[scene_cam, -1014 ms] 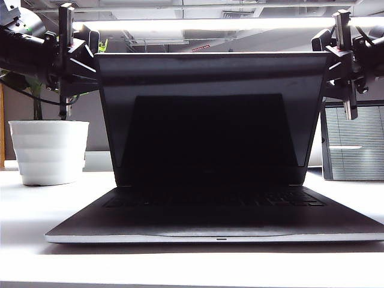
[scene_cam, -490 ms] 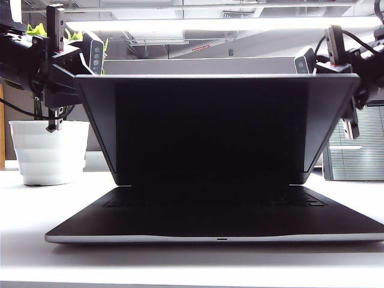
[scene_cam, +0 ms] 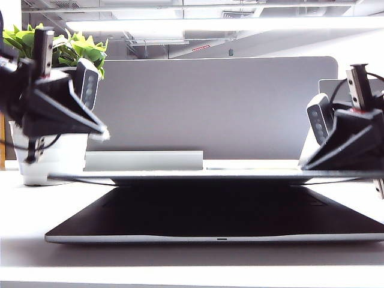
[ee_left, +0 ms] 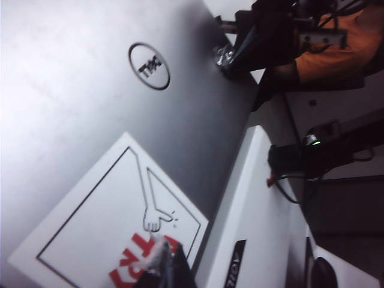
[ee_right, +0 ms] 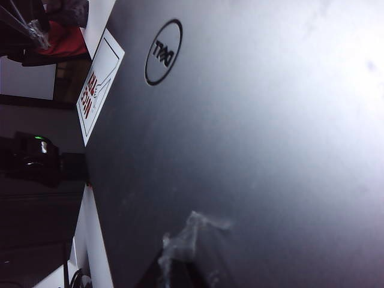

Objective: Close the laptop lid.

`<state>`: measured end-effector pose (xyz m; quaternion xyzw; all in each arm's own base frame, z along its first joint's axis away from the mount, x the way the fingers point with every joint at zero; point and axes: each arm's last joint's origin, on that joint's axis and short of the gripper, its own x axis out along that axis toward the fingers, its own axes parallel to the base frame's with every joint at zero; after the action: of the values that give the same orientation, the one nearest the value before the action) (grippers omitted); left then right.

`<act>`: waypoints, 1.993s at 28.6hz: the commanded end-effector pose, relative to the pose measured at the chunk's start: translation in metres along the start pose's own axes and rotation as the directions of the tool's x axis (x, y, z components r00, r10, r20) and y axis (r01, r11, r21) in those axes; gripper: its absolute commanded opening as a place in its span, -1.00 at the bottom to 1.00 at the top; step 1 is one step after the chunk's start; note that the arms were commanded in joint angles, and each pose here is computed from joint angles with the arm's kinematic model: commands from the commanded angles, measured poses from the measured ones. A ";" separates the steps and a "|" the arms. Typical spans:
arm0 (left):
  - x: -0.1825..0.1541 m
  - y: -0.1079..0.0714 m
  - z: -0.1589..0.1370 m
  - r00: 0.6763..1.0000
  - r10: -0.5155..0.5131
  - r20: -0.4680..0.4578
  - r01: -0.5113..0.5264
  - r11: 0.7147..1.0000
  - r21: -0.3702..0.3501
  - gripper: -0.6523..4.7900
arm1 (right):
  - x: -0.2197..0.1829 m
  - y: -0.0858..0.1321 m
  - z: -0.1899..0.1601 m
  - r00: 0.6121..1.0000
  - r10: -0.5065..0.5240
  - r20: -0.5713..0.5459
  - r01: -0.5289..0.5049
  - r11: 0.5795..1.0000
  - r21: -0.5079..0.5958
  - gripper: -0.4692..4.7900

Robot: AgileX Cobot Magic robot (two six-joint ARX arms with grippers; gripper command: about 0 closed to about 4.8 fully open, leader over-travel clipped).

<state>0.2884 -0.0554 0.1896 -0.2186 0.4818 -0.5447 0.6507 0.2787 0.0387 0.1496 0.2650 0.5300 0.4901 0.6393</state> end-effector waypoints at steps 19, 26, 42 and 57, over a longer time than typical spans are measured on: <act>0.008 0.019 -0.012 0.986 0.164 0.015 -0.164 0.986 -0.002 -0.78 | -0.005 0.008 0.014 0.999 -0.017 0.034 0.018 0.999 -0.034 -0.84; -0.036 -0.041 0.043 0.745 0.631 0.215 -0.658 0.749 0.082 -0.78 | -0.062 0.098 0.086 0.884 -0.371 0.284 0.425 0.891 -0.157 -0.84; -0.120 -0.231 0.006 0.044 0.505 0.862 -0.947 0.295 -0.125 -0.78 | -0.158 0.292 0.005 -0.013 -0.422 0.906 0.886 0.416 0.206 -0.84; -0.121 -0.237 0.000 0.035 0.488 0.872 -0.946 0.297 -0.129 -0.78 | -0.160 0.303 -0.011 -0.023 -0.395 0.918 0.885 0.419 0.203 -0.84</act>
<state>0.1779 -0.0174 0.4266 0.0378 0.0196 -0.0452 0.9981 0.1721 0.0062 0.4702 0.0227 0.0381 -0.0034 0.9990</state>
